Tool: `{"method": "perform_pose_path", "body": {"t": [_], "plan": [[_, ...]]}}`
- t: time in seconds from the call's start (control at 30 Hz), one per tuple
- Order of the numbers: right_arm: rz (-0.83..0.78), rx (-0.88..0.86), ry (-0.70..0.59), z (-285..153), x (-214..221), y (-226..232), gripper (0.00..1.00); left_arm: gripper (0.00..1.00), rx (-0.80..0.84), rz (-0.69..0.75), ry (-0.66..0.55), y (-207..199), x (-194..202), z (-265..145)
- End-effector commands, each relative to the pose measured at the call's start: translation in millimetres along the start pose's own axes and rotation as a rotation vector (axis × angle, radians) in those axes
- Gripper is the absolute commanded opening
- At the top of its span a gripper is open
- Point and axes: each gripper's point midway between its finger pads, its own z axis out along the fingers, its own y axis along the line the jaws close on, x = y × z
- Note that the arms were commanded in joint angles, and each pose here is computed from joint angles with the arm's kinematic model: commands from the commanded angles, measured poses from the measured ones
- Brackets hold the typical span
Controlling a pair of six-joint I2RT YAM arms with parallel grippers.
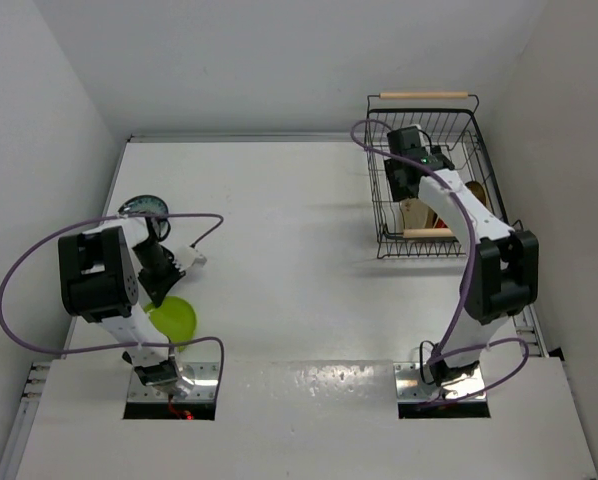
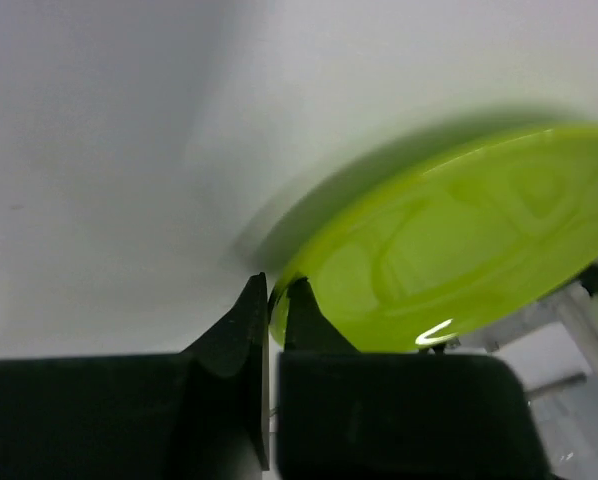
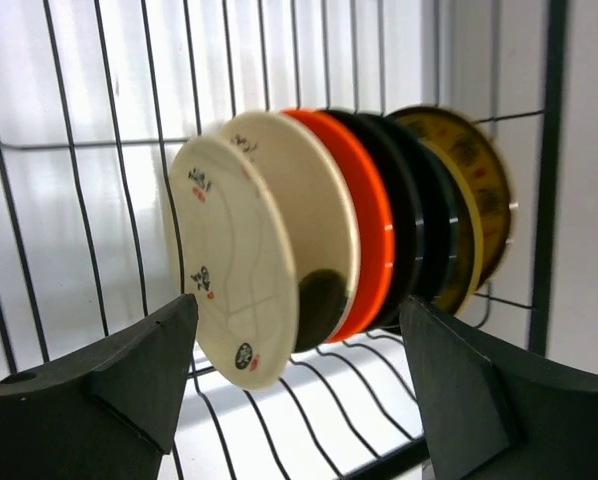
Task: Load the plates into the dish rack
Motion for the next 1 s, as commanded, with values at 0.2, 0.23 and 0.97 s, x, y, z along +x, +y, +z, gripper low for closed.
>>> {"method": "perform_pose_path", "body": {"t": [0.2, 0.23, 0.97], "plan": [[0.062, -0.01, -0.219, -60.9, -54.4, -29.4, 0.87, 0.0, 0.011, -0.021, -0.241, 17.4, -47.3, -33.1], [0.069, -0.018, -0.241, -67.3, -58.1, -30.6, 0.89, 0.0, 0.007, -0.025, -0.291, 19.6, -57.3, -43.5], [-0.002, -1.308, -0.5, -248.1, -85.0, 282.2, 0.83, 0.0, 0.215, 0.311, -1.024, -65.0, -240.0, -250.3]]}}
